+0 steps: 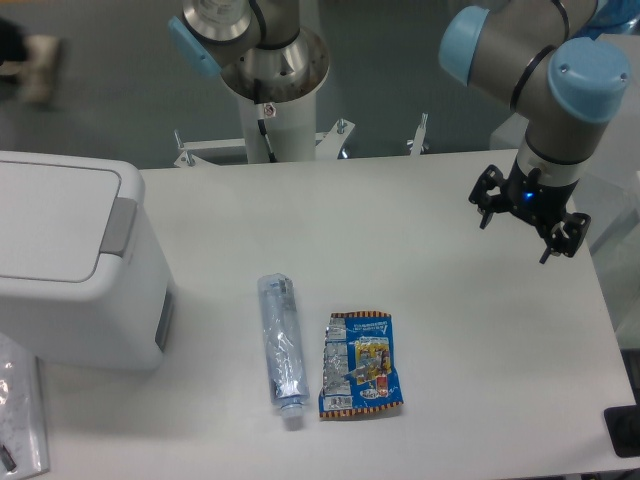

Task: Open the trash can
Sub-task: 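Move the open gripper from its start pose toward the table center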

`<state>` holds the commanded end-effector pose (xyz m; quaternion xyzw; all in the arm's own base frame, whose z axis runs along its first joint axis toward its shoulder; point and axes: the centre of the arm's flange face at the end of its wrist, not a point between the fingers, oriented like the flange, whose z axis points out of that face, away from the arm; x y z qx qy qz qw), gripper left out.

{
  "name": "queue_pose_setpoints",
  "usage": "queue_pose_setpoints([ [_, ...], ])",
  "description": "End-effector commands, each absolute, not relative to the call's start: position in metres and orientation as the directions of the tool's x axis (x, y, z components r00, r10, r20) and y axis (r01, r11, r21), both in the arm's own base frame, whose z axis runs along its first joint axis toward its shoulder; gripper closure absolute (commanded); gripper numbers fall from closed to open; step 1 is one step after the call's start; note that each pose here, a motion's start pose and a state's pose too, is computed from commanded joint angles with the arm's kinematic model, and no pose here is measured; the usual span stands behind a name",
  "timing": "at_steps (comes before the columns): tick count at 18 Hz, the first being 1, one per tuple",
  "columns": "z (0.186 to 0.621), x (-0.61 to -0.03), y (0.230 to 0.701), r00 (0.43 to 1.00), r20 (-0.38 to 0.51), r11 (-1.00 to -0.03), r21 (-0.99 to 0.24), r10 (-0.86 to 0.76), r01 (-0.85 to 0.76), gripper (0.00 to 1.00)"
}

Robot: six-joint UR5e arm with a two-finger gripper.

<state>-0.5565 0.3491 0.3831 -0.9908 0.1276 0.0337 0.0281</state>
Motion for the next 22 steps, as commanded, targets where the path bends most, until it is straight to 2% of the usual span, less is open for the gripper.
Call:
queue_pose_setpoints([
  [4,0.378,-0.556,0.348,0.966,-0.063,-0.965,-0.056,-0.251,-0.255,0.0],
  [7,0.354,-0.548,0.34,0.971,-0.019,-0.97,-0.056,-0.237,-0.238,0.0],
  [9,0.357,-0.542,0.332,0.985,-0.013,-0.983,-0.063,-0.17,-0.171,0.0],
  [13,0.373,-0.531,0.341,1.0,0.014,-0.984,-0.178,-0.004,-0.001,0.0],
  [17,0.389,-0.518,0.363,0.985,0.086,-0.939,-0.303,0.146,0.166,0.0],
  [22,0.387,-0.516,0.377,0.986,0.064,-0.931,-0.325,0.155,0.167,0.0],
])
